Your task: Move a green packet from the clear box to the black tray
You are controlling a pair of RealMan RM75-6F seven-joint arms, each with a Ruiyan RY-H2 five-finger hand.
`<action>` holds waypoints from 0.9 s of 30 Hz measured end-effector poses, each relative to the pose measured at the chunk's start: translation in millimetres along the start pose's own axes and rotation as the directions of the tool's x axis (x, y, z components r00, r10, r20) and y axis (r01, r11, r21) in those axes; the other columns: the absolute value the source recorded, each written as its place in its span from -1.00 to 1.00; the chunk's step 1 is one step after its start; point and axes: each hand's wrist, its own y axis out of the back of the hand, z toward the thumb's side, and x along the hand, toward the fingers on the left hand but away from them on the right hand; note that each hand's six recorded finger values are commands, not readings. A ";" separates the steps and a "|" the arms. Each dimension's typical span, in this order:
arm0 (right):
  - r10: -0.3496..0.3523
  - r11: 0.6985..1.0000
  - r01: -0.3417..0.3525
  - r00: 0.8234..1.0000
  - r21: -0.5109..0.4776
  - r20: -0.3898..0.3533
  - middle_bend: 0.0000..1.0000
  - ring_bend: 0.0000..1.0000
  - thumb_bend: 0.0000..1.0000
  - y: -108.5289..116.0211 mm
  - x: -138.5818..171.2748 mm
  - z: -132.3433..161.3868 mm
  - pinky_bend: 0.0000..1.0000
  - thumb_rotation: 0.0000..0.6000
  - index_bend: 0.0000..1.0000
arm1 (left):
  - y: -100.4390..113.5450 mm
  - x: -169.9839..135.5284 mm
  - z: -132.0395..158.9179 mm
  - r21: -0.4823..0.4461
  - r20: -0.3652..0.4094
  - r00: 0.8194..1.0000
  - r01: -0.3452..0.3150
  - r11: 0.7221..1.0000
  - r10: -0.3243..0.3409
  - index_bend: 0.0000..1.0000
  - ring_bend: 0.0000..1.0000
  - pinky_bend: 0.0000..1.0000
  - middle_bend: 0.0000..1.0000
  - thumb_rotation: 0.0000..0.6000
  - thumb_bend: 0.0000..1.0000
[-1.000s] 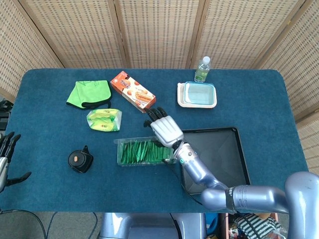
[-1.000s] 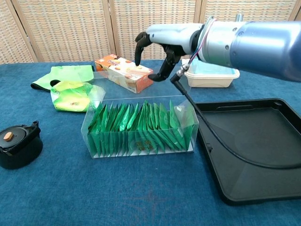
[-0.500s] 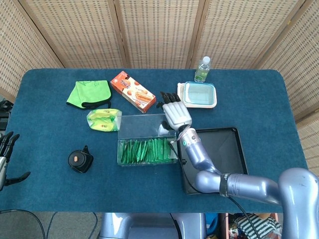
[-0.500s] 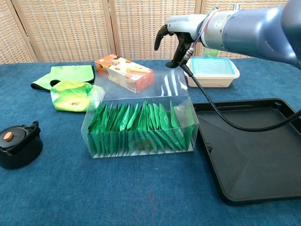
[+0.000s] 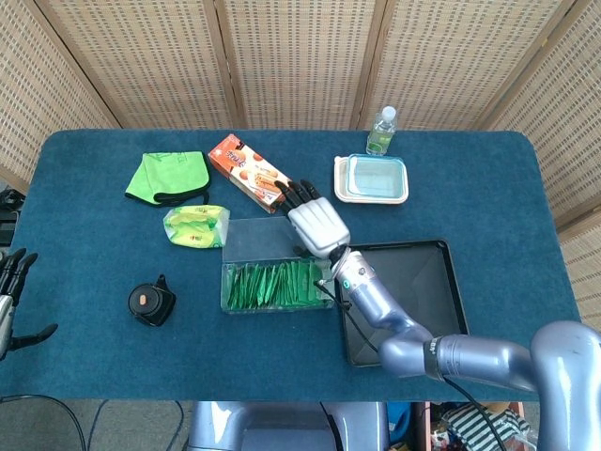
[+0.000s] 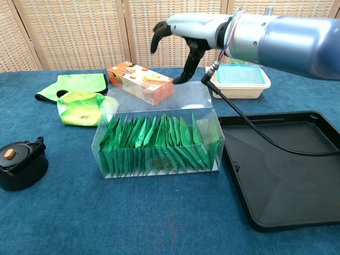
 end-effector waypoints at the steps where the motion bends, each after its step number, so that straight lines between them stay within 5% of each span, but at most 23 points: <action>1: 0.005 1.000 -0.004 0.999 0.021 -0.042 -0.94 -1.00 -0.25 -3.3 3.1 5.2 -1.00 1.00 -0.27 | -0.8 0.1 0.4 0.000 0.000 1.000 0.002 1.000 -0.002 -1.00 -1.00 -1.00 -1.00 1.00 -0.74; 7: 0.073 0.993 -0.054 0.981 0.107 -0.181 -0.90 -1.00 -0.25 -30.8 17.0 18.7 -1.00 1.00 -0.22 | -0.6 -0.8 1.7 0.001 0.004 1.000 0.001 1.000 -0.001 -1.00 -1.00 -1.00 -1.00 1.00 -0.74; 27: 0.135 0.979 -0.097 0.968 0.178 -0.212 -0.89 -1.00 -0.20 -65.5 14.2 32.7 -1.00 1.00 -0.09 | 0.3 -0.8 0.4 -0.008 0.005 1.000 0.005 1.000 -0.005 -1.00 -1.00 -1.00 -1.00 1.00 -0.74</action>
